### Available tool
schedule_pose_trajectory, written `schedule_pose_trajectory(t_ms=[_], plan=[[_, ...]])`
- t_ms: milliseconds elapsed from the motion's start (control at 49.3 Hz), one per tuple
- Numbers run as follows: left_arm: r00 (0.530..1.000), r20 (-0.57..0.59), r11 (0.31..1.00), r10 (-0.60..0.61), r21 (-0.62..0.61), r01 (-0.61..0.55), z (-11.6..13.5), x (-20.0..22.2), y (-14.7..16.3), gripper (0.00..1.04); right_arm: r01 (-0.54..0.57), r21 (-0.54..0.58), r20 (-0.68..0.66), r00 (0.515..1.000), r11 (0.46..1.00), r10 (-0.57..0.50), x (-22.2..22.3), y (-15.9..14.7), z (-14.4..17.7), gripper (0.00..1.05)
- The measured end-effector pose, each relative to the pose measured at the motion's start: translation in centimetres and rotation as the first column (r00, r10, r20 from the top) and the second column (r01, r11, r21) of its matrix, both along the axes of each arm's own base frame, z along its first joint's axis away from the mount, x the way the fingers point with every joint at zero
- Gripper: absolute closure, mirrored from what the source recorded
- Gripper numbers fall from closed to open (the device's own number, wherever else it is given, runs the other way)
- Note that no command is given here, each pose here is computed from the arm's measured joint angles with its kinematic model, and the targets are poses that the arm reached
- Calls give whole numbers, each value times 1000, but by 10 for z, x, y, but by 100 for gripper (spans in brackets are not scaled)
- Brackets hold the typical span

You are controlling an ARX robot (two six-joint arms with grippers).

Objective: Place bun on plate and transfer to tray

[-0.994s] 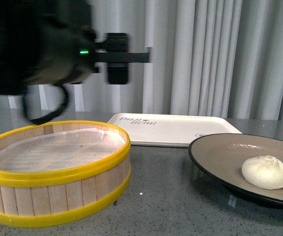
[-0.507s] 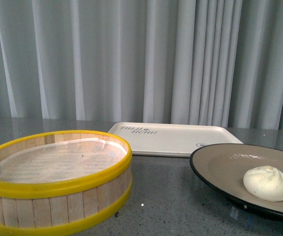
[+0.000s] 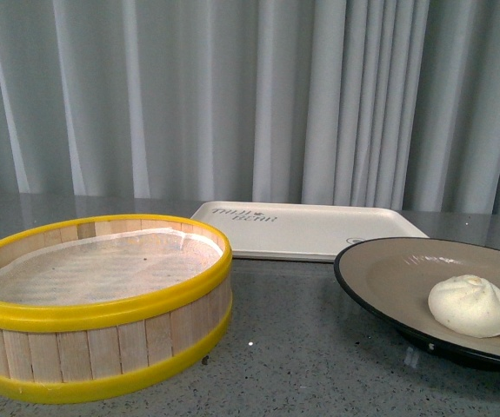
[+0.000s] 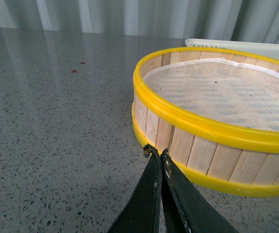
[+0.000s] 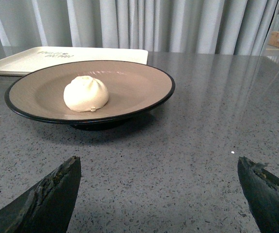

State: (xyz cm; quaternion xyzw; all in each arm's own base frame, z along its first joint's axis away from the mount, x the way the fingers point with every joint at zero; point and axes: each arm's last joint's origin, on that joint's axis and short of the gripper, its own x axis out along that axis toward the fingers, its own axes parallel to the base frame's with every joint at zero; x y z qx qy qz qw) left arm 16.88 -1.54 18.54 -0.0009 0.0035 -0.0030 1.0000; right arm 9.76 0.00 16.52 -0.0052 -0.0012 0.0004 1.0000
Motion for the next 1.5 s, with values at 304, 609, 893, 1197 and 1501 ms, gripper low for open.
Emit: schedule_pose_trajectory(t_ms=[304, 609, 893, 1197, 1501], plan=[[1000, 0, 1000, 8, -1, -8, -10, -24, 15, 101, 0, 0, 0, 1000, 1000, 0, 0, 0, 0, 8], [1000, 30, 1000, 4, -1, -4, -11, -39, 15, 101, 0, 0, 0, 1000, 1000, 0, 0, 0, 0, 8], [999, 36, 1000, 5, -1, -5, -10, -50, 15, 101, 0, 0, 0, 1000, 1000, 0, 0, 0, 0, 8], [999, 36, 1000, 5, -1, -5, -10, -57, 15, 101, 0, 0, 0, 1000, 1000, 0, 0, 0, 0, 8], [1000, 6, 1000, 4, -1, -4, -15, -70, 15, 101, 0, 0, 0, 1000, 1000, 0, 0, 0, 0, 8]])
